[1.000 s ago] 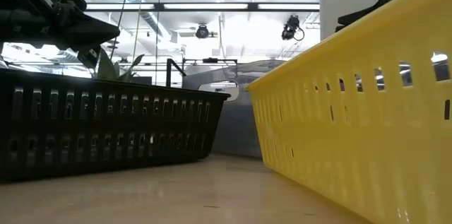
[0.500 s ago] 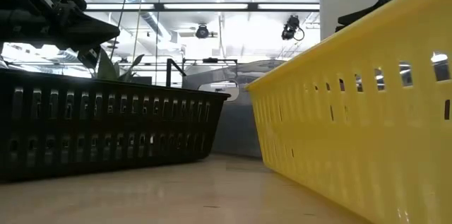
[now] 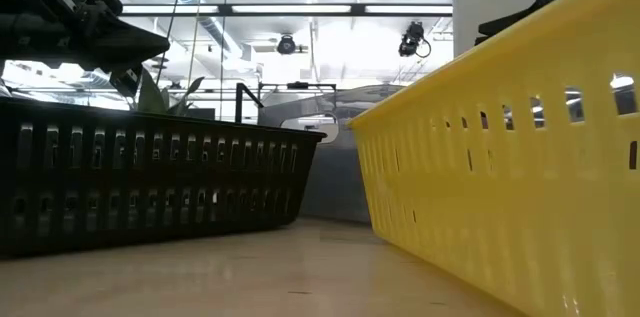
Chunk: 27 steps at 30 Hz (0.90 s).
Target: Stack baskets on shelf by color
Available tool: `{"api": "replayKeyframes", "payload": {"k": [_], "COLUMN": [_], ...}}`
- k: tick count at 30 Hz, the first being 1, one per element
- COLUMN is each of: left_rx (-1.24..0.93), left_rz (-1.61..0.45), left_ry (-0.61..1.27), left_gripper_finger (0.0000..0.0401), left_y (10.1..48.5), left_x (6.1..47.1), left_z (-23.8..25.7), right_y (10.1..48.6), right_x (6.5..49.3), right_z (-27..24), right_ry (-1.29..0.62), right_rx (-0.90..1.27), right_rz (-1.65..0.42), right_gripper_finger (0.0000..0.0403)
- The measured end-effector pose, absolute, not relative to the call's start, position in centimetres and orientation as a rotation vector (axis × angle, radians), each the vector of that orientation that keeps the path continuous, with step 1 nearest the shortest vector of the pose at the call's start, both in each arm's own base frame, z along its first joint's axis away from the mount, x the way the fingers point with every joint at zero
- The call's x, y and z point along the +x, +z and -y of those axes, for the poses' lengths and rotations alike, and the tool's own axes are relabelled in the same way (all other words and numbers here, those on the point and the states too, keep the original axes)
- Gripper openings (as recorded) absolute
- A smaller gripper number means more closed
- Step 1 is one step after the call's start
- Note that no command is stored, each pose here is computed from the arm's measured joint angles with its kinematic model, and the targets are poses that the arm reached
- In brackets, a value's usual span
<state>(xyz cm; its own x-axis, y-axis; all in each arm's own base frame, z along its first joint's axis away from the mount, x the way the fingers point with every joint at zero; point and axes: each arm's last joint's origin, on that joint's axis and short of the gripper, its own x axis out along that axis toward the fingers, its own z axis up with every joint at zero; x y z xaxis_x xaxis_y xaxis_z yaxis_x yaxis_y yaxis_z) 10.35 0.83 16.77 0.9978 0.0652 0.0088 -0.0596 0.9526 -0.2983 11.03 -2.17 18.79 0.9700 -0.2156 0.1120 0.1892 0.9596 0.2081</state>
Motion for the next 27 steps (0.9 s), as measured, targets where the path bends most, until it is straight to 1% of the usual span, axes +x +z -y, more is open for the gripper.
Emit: {"api": "replayKeyframes", "payload": {"k": [7, 18, 27], "left_rx": [-0.303, -0.303, -0.303], "left_rz": [0.019, 0.019, 0.018], "left_ry": [0.063, 0.063, 0.063], "left_gripper_finger": [0.0035, 0.0025, 0.0035], "left_y": [16.78, 16.77, 16.77], "left_x": [10.35, 10.35, 10.35], "left_z": [-0.83, -0.83, -0.83], "right_y": [18.79, 18.79, 18.79], "right_x": [11.03, 11.03, 11.03], "right_z": [2.17, 2.17, 2.17], "right_ry": [-0.206, -0.206, -0.206], "right_rx": [0.198, 0.198, 0.198], "right_rz": [0.134, 0.134, 0.134], "right_gripper_finger": [0.0135, 0.0135, 0.0135]}}
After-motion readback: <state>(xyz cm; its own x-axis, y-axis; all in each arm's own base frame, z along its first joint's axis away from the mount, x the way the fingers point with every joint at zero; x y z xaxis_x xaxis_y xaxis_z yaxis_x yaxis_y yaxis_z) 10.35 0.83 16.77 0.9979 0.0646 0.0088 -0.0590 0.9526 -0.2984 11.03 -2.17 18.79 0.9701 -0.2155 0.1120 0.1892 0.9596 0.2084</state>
